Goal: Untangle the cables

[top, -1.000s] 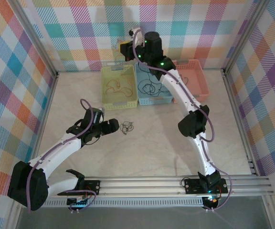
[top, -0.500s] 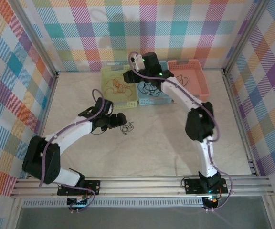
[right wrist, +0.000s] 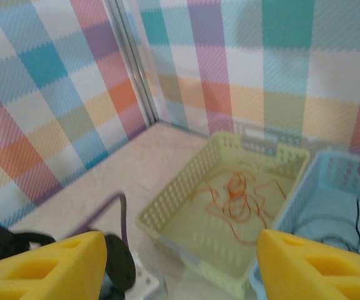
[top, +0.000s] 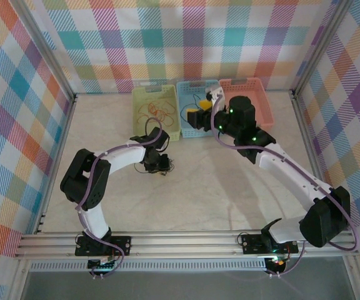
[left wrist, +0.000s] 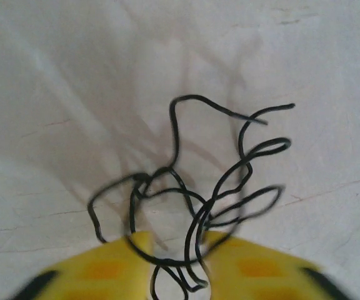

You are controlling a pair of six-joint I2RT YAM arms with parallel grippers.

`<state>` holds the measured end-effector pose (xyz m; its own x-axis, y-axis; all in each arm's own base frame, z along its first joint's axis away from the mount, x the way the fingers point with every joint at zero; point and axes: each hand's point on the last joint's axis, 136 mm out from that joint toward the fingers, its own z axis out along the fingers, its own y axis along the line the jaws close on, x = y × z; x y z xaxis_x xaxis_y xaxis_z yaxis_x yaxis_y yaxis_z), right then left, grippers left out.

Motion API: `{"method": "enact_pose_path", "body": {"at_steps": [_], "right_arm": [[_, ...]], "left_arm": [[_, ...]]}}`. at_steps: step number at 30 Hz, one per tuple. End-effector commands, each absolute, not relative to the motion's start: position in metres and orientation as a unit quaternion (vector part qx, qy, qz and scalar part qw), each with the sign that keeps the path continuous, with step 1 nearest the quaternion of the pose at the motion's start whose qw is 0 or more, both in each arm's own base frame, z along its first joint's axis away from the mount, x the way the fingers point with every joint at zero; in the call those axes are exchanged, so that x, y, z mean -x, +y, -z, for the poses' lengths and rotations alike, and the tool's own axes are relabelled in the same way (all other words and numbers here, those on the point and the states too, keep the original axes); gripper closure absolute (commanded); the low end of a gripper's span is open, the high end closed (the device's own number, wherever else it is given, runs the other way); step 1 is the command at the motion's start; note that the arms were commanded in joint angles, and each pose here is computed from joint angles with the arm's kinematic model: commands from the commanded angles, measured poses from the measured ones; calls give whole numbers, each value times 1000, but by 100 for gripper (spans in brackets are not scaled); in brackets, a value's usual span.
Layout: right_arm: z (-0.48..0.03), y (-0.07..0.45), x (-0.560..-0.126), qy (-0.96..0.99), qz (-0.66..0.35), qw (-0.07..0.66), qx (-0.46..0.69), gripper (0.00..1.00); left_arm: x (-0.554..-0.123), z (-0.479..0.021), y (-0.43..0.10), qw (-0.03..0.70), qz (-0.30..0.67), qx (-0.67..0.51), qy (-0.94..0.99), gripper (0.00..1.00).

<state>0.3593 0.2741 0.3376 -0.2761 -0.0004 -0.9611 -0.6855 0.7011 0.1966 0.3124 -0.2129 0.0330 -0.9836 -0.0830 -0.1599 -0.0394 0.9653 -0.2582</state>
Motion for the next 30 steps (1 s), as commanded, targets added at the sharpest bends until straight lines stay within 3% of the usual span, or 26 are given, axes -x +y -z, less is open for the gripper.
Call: {"method": "enact_pose_path", "body": {"at_steps": [1,5,10,17,23,30], "right_arm": [[-330,262,-351,740,-295,562,224,35],[-313,251,-337,750,-285,553,225,34],[-287,240,-324,771,-283,531,209,34],[-274,265,-276,735,-388,479,282,33],[-252,279,-258,718,-439,437,318,29],[-237,287,-250,682,-451,451,359,25]], "left_arm": [[-312,-43,-213,92,124,27,988,97],[-311,-68,-214,127,143,25,981,100],[-308,-142,-231,197,232,-30,952,100],[-288,-239,-253,260,341,-115,896,100],[-277,-278,-262,274,394,-127,868,100],[-271,-312,-262,288,433,-99,848,100]]}}
